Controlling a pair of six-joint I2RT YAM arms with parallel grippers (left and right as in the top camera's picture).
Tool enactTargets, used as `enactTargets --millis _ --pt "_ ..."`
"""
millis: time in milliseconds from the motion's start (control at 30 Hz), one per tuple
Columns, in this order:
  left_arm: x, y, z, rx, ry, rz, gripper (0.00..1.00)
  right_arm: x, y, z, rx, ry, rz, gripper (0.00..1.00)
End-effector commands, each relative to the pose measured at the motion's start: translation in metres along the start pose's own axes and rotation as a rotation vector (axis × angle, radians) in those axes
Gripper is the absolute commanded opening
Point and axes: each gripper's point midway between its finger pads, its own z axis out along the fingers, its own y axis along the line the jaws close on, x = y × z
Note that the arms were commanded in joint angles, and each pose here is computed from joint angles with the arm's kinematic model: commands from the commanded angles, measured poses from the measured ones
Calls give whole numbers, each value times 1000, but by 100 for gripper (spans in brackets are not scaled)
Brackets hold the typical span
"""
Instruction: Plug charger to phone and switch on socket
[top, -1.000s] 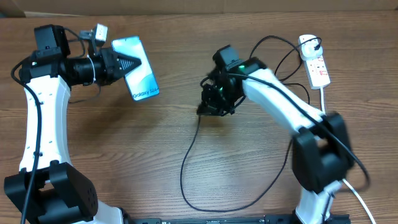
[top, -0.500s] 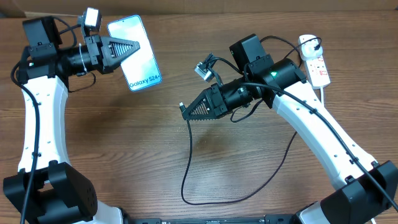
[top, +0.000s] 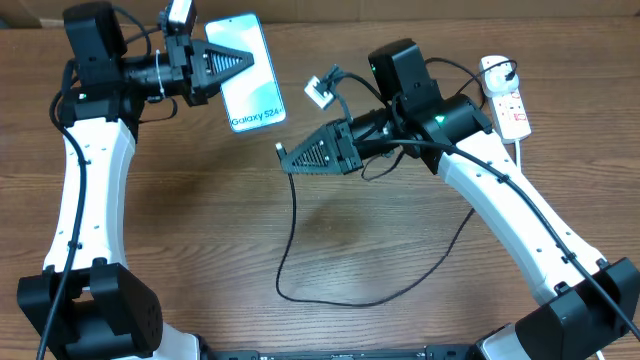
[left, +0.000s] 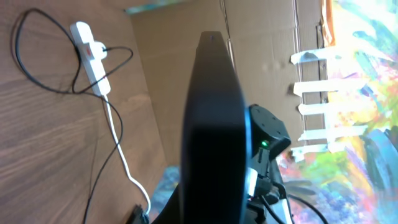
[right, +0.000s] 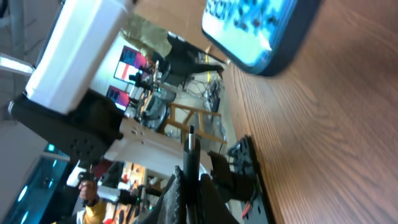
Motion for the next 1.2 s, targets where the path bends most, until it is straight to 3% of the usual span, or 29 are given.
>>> enactTargets --millis 0,1167 --pt "-5 -17 -2 2 -21 -52 4 -9 5 1 -10 -16 56 4" --pt "0 -29 14 24 24 -70 4 -41 12 -1 -9 -107 143 4"
